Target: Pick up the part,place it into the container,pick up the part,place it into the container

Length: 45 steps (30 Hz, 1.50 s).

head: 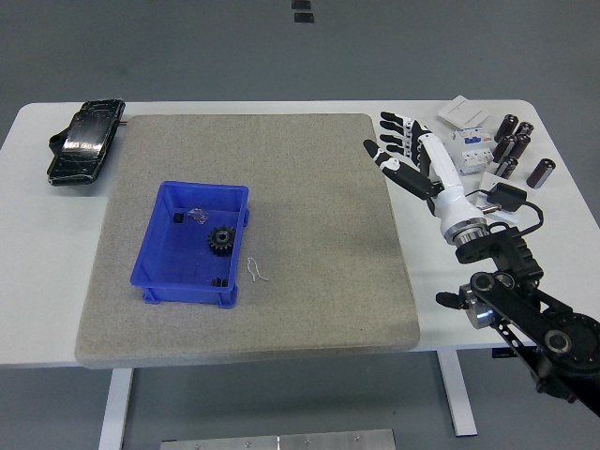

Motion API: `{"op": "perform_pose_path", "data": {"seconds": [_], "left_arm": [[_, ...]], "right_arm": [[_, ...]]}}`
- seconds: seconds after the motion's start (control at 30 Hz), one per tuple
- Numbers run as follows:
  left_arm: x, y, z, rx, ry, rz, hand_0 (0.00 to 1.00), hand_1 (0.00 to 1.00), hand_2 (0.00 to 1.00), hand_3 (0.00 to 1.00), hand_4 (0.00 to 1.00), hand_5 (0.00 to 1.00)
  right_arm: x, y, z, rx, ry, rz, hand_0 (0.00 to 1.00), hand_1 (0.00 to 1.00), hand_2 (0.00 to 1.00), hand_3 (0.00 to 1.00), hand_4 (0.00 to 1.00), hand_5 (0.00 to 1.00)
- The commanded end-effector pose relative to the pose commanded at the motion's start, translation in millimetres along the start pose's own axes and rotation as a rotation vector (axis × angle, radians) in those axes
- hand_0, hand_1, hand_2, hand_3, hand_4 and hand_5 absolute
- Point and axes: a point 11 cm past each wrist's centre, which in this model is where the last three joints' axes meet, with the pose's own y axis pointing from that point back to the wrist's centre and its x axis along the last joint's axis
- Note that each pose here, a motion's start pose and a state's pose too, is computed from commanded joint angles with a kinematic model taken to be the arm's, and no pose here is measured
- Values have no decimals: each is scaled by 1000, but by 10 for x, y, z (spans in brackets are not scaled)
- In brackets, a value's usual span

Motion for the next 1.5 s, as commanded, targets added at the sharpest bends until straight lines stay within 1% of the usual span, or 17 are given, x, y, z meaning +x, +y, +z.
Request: {"op": "perform_pose_path", "data": {"seconds": [0.27, 0.33, 0.53, 0.87, 1.1, 1.13, 1.33, 1.5], "left_arm": [[25, 5, 30, -6, 2, 4, 680, 634, 608, 583, 626, 282], [36, 7, 37, -7, 4, 5, 680, 634, 607, 582, 629, 276], [71, 9, 48, -9, 8, 10, 681, 635, 607, 583, 630, 273], [147, 4, 19, -5, 16, 23, 680, 634, 607, 583, 632, 271], [188, -16, -85, 13, 17, 30, 680, 635, 607, 583, 632, 270], [189, -18, -92, 14, 18, 30, 680, 634, 607, 583, 633, 269], [150, -28, -134, 17, 28, 22, 679, 634, 606, 583, 635, 268], [110, -35, -159, 16, 44, 13, 679, 634, 606, 583, 635, 268]], "right_arm": [[217, 122, 139, -29, -140, 79, 778, 767, 805, 789, 821, 520], [263, 137, 154, -32, -154, 92, 779, 764, 799, 777, 827, 536], [377, 151, 171, -33, -184, 123, 776, 759, 799, 769, 827, 533], [362, 189, 227, -45, -211, 131, 775, 757, 797, 763, 829, 535], [332, 260, 305, -66, -227, 131, 773, 752, 796, 753, 828, 547], [330, 266, 306, -66, -228, 131, 773, 750, 791, 752, 832, 567], [328, 267, 276, -59, -229, 125, 773, 748, 790, 745, 835, 578], [424, 250, 210, -38, -230, 149, 773, 748, 790, 745, 835, 578]]}}
